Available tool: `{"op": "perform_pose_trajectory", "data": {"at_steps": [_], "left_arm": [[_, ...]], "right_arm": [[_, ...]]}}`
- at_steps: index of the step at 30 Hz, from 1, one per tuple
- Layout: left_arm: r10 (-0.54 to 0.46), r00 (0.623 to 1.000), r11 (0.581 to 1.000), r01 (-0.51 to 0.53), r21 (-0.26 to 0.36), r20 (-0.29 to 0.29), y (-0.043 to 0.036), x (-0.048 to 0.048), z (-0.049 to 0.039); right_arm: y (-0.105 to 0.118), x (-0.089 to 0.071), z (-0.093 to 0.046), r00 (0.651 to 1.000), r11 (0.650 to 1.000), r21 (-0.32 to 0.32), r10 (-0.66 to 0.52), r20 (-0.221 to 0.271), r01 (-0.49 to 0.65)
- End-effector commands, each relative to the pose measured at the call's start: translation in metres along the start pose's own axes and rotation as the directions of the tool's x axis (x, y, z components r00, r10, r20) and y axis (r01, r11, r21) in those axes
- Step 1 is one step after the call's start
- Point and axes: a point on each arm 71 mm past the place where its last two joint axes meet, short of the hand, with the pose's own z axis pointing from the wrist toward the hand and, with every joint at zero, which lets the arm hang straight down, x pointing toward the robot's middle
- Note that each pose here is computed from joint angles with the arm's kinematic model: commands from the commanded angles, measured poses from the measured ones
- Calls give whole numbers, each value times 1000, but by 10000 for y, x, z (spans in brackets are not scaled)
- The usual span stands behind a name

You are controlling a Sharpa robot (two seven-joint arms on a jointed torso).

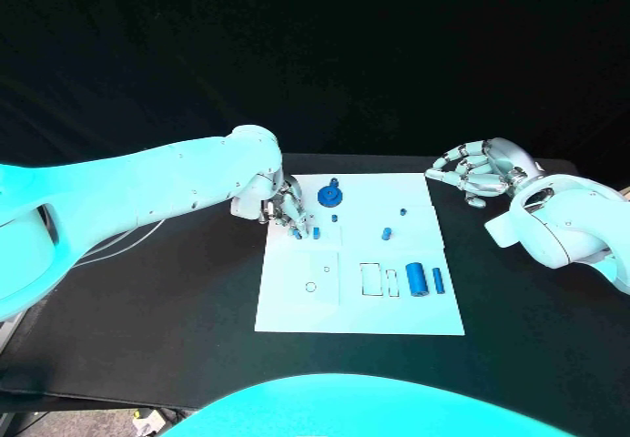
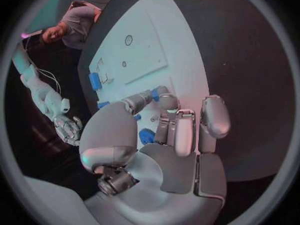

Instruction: Assemble the parts on the task board

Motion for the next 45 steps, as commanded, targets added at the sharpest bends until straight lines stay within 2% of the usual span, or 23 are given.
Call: {"op": "perform_pose_trajectory", "data": {"at_steps": [1,38,45], "left_arm": [[2,1000,1000,-2,-15,-2,33,29,34],[13,999,999,-11,-38,30,94,-4,31],[-26,998,1000,27,-12,54,111,-9,-6]], "right_arm": [[3,5,-2,1000,1000,-3,0,-2,0],[6,7,-8,1000,1000,-4,1,-3,-1],[5,7,-4,1000,1000,-5,0,-2,0]]}}
